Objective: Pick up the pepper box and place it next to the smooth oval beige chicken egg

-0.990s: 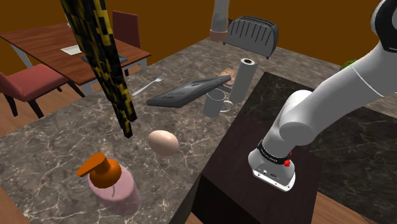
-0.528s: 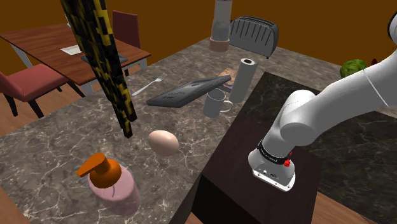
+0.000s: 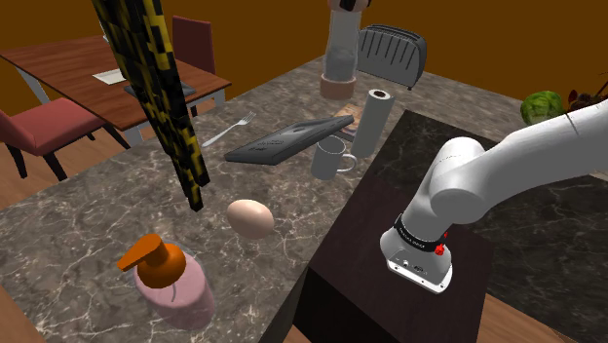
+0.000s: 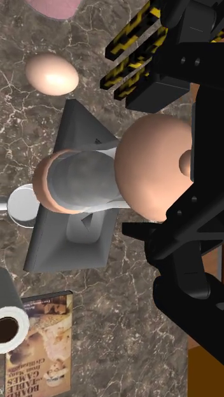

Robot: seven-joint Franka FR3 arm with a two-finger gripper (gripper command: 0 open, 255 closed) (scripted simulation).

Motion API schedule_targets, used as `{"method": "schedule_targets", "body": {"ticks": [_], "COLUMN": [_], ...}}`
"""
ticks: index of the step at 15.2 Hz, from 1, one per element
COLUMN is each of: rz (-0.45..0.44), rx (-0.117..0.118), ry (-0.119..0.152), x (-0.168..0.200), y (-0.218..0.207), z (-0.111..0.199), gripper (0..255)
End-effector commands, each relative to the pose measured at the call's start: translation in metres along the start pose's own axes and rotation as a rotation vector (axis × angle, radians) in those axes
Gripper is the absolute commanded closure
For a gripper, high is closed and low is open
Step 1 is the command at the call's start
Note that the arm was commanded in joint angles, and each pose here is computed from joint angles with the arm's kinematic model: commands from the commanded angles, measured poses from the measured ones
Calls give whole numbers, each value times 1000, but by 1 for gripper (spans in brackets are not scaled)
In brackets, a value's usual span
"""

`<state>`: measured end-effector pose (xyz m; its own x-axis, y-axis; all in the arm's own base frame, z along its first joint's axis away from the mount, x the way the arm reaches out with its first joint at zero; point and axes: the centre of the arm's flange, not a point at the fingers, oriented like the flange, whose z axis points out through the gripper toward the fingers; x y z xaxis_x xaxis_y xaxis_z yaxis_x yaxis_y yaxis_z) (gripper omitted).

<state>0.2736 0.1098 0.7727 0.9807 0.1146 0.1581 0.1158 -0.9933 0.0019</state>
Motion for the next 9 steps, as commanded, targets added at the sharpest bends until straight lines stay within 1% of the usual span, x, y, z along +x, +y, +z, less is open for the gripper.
{"method": "schedule_targets", "body": {"ticks": [1,6,7,9], "rz": [2,2,2,2], "rx": [0,0,0,0], "ry": [0,0,0,0], "x": [-13,-44,-47,-49], "y": [-22,-80,-88,-88], "z": [-4,-9,-10,0], "gripper": [255,255,255,255]}}
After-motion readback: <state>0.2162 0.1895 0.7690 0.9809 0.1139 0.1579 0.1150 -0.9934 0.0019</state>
